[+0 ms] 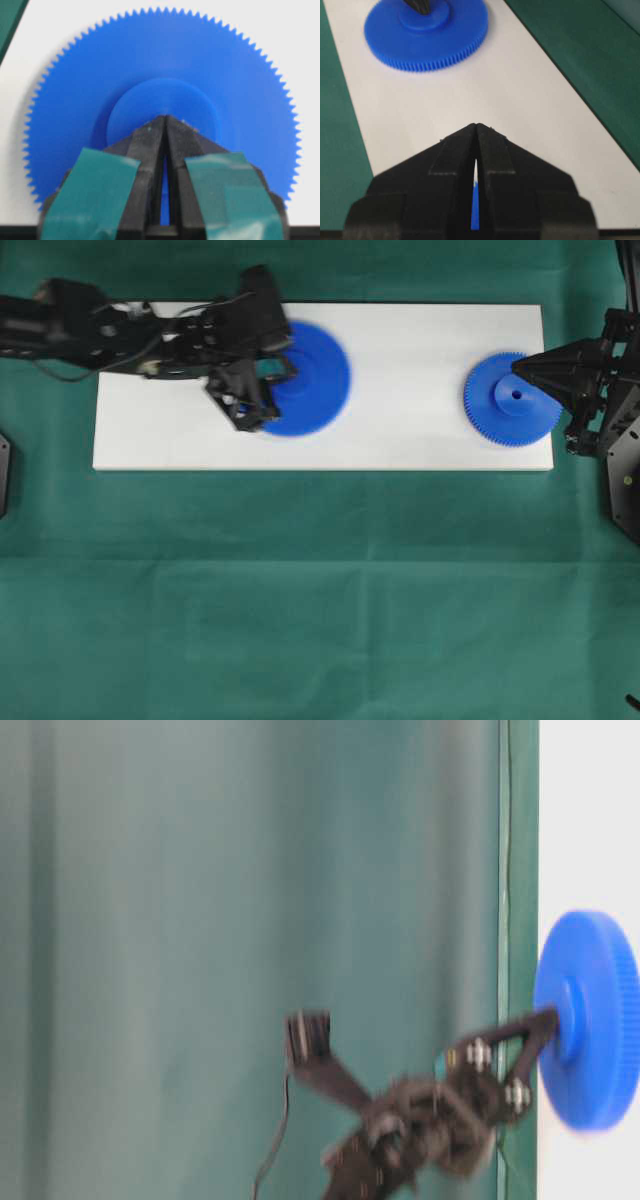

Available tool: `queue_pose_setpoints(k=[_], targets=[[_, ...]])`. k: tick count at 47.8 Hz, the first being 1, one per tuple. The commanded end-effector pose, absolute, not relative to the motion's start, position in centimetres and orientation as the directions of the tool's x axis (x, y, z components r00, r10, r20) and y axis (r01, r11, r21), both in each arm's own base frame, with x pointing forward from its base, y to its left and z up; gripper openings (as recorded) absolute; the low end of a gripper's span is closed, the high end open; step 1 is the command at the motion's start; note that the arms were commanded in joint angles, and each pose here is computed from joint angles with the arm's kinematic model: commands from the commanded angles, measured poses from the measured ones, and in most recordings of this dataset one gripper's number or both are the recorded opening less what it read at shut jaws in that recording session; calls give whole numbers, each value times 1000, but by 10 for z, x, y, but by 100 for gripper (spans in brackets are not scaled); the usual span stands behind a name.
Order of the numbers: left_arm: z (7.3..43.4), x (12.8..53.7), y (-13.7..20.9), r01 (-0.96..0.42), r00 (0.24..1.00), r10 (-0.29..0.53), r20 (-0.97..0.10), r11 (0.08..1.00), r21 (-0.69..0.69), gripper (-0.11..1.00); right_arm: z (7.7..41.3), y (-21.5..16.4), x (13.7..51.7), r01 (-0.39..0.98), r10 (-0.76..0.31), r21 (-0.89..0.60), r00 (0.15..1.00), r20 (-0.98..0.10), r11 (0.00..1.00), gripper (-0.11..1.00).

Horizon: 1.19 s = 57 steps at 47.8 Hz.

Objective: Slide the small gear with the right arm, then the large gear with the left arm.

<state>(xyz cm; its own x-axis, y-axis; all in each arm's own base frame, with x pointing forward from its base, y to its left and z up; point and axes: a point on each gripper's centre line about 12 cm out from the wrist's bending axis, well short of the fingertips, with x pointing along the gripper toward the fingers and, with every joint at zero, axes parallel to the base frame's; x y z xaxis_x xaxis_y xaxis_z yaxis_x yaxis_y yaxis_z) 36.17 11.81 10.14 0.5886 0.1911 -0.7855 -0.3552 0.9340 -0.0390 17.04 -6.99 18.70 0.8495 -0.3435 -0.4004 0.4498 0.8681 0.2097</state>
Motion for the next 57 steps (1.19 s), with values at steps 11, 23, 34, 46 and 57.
queue_pose_setpoints(k=[11,23,34,46,57], targets=[[65,255,97,-478,460,174,-871,875,-77,0,202,-71,184,432,-329,215,861,-389,876,50],[78,215,83,-523,486,187,-854,845,-113,0,201,-74,195,432,-318,214,852,-416,876,50],[97,202,80,-525,550,218,-806,841,-132,0,195,-76,206,430,-300,213,838,-455,878,50],[109,212,84,-516,585,232,-777,846,-136,0,193,-76,208,423,-293,216,842,-454,880,50],[127,224,89,-502,633,250,-733,853,-142,0,194,-75,208,420,-291,217,844,-451,881,50]])
